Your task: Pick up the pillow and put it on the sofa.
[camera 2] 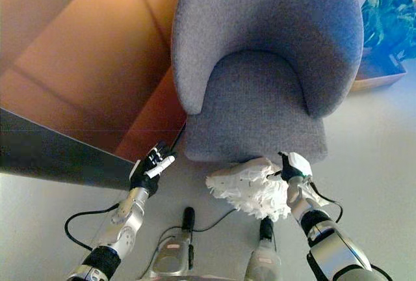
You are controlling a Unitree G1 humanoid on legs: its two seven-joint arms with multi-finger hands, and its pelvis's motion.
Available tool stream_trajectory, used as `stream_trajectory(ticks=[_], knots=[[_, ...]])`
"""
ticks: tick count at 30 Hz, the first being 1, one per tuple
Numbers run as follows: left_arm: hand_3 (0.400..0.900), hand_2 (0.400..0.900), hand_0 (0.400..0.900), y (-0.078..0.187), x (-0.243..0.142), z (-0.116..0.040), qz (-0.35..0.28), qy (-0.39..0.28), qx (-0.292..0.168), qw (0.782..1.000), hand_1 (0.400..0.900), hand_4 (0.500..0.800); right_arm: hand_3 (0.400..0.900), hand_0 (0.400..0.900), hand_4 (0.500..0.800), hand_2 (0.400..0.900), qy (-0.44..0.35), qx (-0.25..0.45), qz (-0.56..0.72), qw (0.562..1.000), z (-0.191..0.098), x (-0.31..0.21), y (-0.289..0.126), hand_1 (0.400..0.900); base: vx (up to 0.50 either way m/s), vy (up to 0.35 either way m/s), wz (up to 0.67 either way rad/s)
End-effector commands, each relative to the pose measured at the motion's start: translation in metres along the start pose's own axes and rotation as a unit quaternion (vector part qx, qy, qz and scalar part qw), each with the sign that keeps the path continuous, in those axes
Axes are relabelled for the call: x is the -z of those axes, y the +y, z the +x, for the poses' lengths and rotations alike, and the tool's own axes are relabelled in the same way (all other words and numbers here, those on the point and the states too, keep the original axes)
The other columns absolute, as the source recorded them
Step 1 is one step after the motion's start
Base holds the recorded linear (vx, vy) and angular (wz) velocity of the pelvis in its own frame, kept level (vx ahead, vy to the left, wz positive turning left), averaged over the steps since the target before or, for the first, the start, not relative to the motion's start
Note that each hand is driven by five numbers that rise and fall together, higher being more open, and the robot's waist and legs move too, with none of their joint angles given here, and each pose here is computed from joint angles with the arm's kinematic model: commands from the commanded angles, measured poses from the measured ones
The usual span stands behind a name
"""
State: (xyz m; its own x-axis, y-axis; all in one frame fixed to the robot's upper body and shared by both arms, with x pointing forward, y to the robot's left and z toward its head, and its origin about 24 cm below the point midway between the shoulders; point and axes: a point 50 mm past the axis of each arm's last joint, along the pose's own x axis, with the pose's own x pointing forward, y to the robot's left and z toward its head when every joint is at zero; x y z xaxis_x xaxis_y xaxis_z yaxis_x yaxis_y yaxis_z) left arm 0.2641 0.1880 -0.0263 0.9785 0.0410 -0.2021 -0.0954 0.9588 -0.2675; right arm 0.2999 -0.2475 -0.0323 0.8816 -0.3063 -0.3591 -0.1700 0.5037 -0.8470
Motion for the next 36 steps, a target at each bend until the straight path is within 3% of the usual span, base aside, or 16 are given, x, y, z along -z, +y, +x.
stream_trajectory(ticks=[1, 8, 17, 27, 36], knots=[[0.900, 0.900, 0.900, -0.028, -0.059, 0.022, -0.006, -0.134, 0.053, 0.990, 0.900, 0.800, 0.900, 0.900, 0.800, 0.900, -0.036, 0.076, 0.001, 0.996, 0.020, -0.035, -0.058, 0.900, -0.106, 0.007, -0.02], [0.900, 0.900, 0.900, -0.045, -0.076, 0.030, -0.011, -0.166, 0.069, 0.984, 0.900, 0.800, 0.900, 0.900, 0.800, 0.900, -0.041, 0.087, 0.019, 0.995, 0.026, -0.053, -0.080, 0.900, -0.097, -0.002, 0.02], [0.900, 0.900, 0.900, -0.052, -0.088, 0.034, -0.005, -0.186, 0.077, 0.980, 0.900, 0.800, 0.900, 0.900, 0.800, 0.900, -0.056, 0.054, 0.017, 0.997, 0.029, -0.066, -0.091, 0.900, -0.024, 0.000, 0.01], [0.900, 0.900, 0.900, -0.066, -0.103, 0.039, -0.010, -0.216, 0.086, 0.972, 0.900, 0.800, 0.900, 0.900, 0.800, 0.900, -0.056, 0.080, 0.011, 0.995, 0.031, -0.077, -0.108, 0.900, -0.023, 0.006, -0.02], [0.900, 0.900, 0.900, -0.071, -0.112, 0.042, -0.009, -0.232, 0.085, 0.969, 0.900, 0.800, 0.900, 0.900, 0.800, 0.900, -0.072, 0.060, 0.013, 0.995, 0.032, -0.092, -0.117, 0.900, -0.017, -0.003, 0.00]])
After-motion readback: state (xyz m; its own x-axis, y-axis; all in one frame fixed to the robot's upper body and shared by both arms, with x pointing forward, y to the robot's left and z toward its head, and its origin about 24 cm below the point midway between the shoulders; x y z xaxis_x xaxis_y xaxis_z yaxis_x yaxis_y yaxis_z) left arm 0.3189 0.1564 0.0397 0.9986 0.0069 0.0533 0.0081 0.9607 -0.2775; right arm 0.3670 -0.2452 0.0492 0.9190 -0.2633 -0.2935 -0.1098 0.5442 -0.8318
